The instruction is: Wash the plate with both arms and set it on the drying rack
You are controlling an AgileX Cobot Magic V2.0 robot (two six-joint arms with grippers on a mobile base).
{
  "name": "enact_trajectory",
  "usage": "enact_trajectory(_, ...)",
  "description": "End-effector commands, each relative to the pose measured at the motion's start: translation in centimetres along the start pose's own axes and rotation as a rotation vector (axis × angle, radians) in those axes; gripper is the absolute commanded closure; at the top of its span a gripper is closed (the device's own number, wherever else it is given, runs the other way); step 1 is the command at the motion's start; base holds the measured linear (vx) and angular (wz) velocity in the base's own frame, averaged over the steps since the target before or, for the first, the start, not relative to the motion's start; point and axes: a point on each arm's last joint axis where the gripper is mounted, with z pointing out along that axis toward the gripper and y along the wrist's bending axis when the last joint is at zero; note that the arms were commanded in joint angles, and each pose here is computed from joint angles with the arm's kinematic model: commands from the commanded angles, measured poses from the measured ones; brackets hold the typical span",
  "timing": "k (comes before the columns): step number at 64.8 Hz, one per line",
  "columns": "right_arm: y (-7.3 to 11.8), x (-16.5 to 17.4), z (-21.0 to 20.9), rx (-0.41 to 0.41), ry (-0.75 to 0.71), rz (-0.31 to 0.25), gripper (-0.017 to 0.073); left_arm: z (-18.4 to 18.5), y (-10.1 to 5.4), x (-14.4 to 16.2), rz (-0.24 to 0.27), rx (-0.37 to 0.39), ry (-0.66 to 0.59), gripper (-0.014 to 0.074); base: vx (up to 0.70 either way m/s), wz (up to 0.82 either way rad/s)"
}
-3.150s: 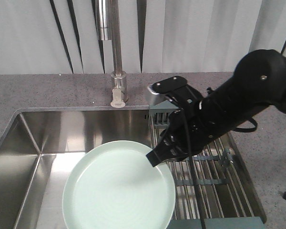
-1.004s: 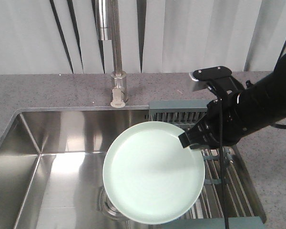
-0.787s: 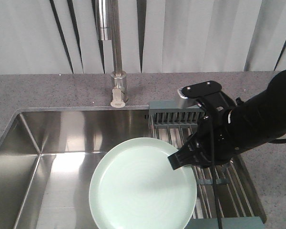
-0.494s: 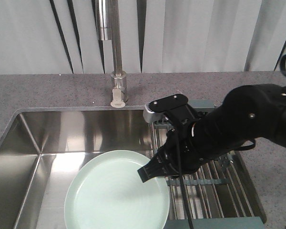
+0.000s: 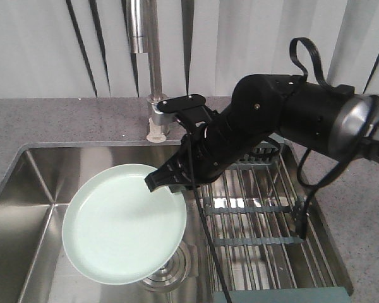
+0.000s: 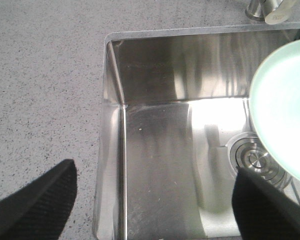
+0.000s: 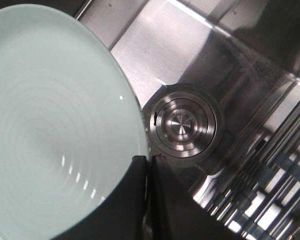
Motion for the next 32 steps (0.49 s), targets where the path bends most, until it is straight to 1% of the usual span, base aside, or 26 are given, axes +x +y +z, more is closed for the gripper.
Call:
enact_trajectory(1, -0.1, -2.4, -2.2, 0.001, -0.116, -0.024, 0.0561, -0.4, 0.0, -1.1, -0.014, 0.003, -0.075, 0.0008, 0.0, 0.0)
enact_trajectory(18, -3.0, -4.9, -2.5, 0.032, -0.162, -0.014, 0.0561, -0.4, 0.0, -1.1, -0.014, 0.003, -0.075, 0.0008, 0.0, 0.0)
enact_trajectory(32, -6.2, -5.1, -3.7, 0.058, -0.182, 0.035, 0.0561, -0.4, 0.0, -1.1, -0.014, 0.003, -0.075, 0.0008, 0.0, 0.0)
